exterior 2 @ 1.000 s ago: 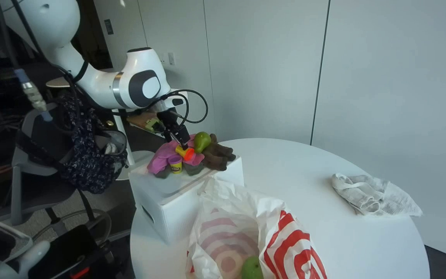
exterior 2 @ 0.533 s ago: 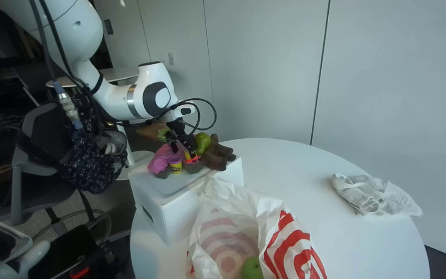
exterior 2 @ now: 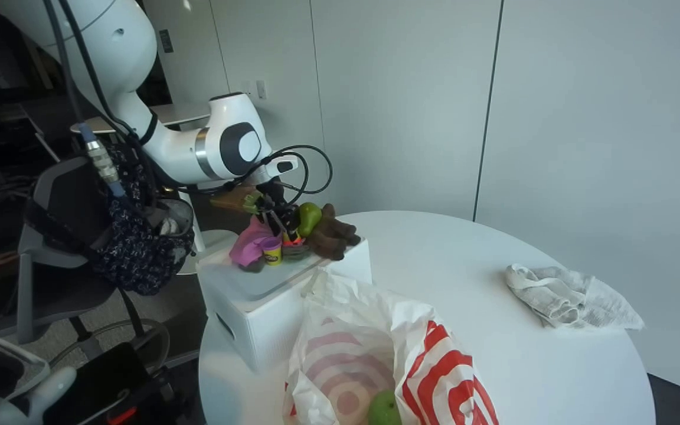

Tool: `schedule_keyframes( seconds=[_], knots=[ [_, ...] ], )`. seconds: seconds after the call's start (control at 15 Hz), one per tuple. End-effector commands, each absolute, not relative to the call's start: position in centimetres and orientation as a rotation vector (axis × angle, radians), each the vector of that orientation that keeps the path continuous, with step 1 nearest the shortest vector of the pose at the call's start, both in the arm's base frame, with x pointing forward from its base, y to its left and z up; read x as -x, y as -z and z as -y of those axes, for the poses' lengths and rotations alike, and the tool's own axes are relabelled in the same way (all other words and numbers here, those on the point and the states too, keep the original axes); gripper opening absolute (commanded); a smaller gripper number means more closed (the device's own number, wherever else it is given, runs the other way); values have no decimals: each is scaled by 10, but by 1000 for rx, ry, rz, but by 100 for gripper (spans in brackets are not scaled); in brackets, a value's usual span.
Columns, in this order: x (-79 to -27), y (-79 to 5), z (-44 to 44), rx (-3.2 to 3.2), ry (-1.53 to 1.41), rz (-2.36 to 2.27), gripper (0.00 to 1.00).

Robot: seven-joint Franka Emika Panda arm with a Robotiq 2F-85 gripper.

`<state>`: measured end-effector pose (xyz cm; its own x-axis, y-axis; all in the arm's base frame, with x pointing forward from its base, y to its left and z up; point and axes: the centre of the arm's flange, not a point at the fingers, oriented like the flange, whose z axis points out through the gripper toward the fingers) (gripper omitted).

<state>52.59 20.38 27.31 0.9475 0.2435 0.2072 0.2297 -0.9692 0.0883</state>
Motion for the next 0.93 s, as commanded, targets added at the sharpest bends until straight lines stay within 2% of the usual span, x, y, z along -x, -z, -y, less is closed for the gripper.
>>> schedule_keyframes(
  seconds=[0.0,0.2,0.27,0.4,0.87],
  knots=[
    [-524,-276,-201,-3019,-370,-391,23],
    [-520,-278,-197,-3019,-355,-380,16],
    [-519,-279,-196,-3024,-343,-369,43],
    [-516,-284,-196,-3010,-343,-364,45],
    [-529,-301,-187,-3008,-395,-239,97]
  ],
)
